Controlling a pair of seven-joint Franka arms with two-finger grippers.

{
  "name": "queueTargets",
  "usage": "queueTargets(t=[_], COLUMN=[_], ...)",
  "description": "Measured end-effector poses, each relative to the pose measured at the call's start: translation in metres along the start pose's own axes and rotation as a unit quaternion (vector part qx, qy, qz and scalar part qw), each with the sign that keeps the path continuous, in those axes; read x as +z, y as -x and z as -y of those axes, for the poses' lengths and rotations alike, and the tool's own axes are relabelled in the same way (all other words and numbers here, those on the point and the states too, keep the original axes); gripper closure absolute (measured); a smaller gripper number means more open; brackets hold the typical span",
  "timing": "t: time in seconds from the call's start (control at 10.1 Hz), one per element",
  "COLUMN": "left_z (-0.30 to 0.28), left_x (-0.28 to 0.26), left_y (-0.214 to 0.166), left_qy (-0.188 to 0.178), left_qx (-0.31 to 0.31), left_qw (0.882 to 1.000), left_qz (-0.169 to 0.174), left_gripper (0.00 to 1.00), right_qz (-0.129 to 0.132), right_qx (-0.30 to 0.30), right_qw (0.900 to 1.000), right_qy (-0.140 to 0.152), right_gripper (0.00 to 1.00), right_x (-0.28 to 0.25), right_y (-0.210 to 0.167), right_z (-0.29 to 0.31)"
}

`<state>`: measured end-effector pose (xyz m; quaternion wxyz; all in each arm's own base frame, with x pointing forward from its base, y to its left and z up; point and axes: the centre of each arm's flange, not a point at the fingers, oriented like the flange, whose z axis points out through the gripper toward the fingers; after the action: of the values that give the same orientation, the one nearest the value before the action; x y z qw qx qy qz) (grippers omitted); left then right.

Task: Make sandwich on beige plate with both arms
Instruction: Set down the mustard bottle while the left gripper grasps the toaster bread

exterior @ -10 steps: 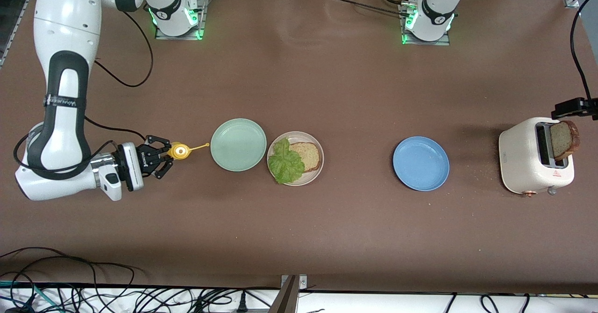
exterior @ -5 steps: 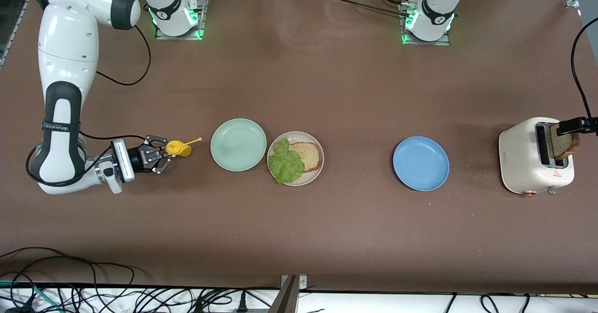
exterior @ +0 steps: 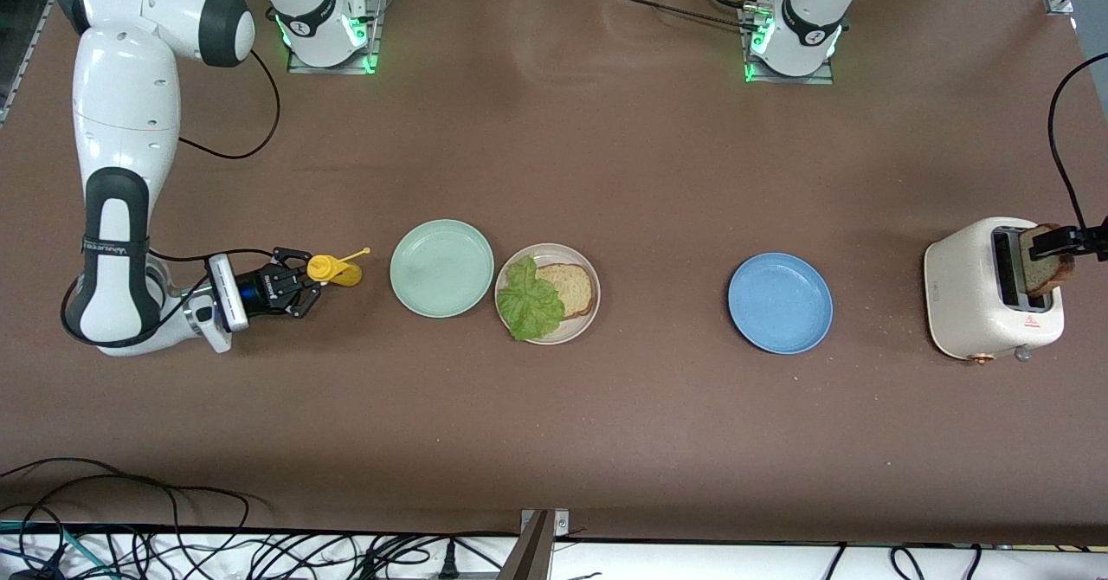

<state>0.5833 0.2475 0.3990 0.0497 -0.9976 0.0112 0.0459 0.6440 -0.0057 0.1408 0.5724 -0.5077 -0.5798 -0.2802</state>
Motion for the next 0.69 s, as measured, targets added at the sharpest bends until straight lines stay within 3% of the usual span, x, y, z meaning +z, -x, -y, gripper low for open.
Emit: queueTargets(t=[0.3, 0.4, 0.69], left_z=[0.011, 0.012, 0.013], left_x=[0.020, 0.023, 0.025], left_y=[0.009, 0.011, 0.011], left_qy=[0.000, 0.001, 0.001], left_qx=[0.010, 0.009, 0.013], left_qw=[1.000, 1.000, 1.000], left_qz=[-0.004, -0.004, -0.003], left_gripper=[0.04, 0.10, 0.55], right_qz=[-0.007, -0.008, -0.011], right_qx=[-0.005, -0.002, 0.001], right_qw=[1.000, 1.000, 1.000], right_qy=[-0.001, -0.002, 0.002], right_gripper=[0.94, 0.94, 0.93], right_x=[0.007, 0.009, 0.011], right_y=[0.010, 0.015, 0.024], right_z=[-0.002, -0.002, -0.003])
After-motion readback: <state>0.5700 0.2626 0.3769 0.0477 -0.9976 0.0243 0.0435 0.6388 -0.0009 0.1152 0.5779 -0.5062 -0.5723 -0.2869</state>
